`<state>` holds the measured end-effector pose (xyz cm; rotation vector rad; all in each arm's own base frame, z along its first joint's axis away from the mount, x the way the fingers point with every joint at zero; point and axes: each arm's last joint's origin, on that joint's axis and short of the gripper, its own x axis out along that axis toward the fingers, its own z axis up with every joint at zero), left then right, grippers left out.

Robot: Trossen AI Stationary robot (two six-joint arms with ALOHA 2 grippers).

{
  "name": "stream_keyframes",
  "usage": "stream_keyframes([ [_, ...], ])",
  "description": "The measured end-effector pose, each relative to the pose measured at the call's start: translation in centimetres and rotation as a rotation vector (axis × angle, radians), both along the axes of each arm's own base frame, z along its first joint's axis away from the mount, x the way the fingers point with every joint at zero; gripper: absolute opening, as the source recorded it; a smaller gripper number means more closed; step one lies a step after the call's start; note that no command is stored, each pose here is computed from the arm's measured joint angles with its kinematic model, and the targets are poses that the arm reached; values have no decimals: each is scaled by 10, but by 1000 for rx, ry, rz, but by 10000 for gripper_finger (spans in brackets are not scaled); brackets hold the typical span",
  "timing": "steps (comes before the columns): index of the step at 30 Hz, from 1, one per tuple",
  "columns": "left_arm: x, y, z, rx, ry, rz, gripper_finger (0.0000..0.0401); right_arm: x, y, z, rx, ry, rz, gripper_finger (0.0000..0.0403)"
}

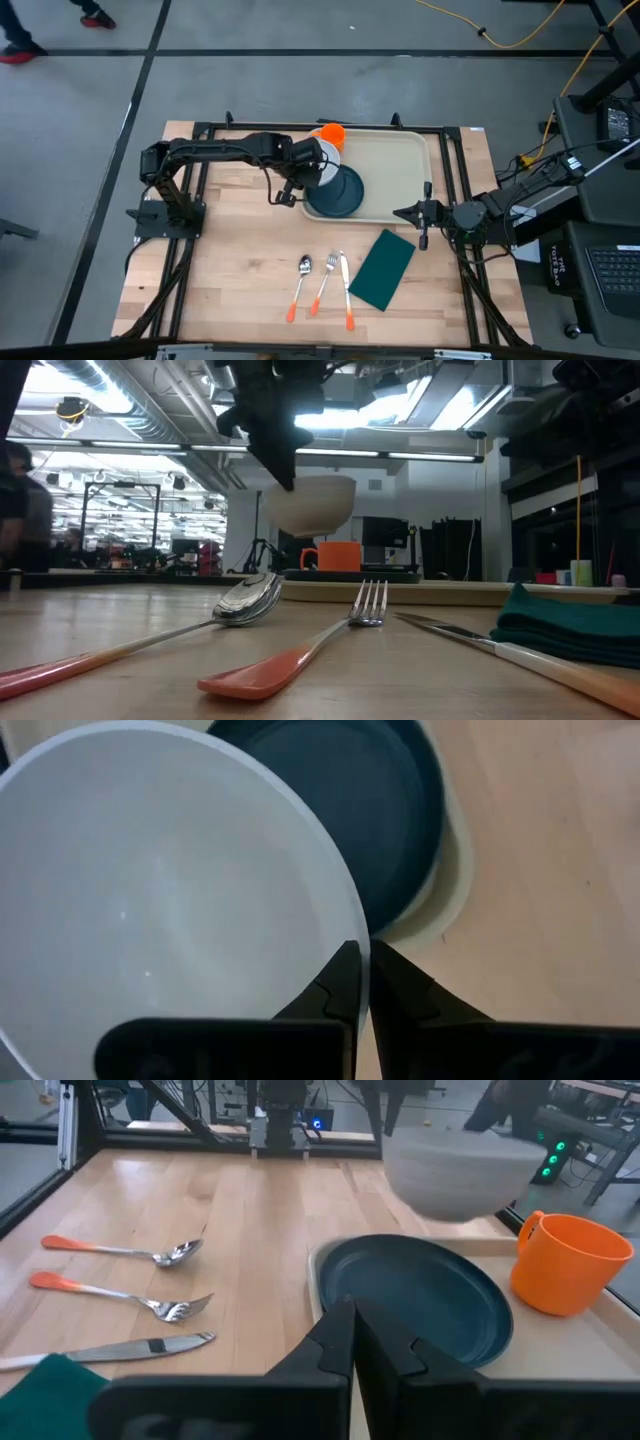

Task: Set up tray
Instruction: Put the white bowl on the blue plate on the serving tray

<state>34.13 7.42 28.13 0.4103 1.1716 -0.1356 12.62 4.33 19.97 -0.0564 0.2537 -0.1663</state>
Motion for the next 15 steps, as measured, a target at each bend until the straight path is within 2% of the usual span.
stream_keyframes([
  [6,14,-6,-11,4,-26,-80,3,0,0,0,1,-2,-1,12],
  [15,33,-7,-40,3,8,-92,3,0,0,0,0,0,-1,12],
])
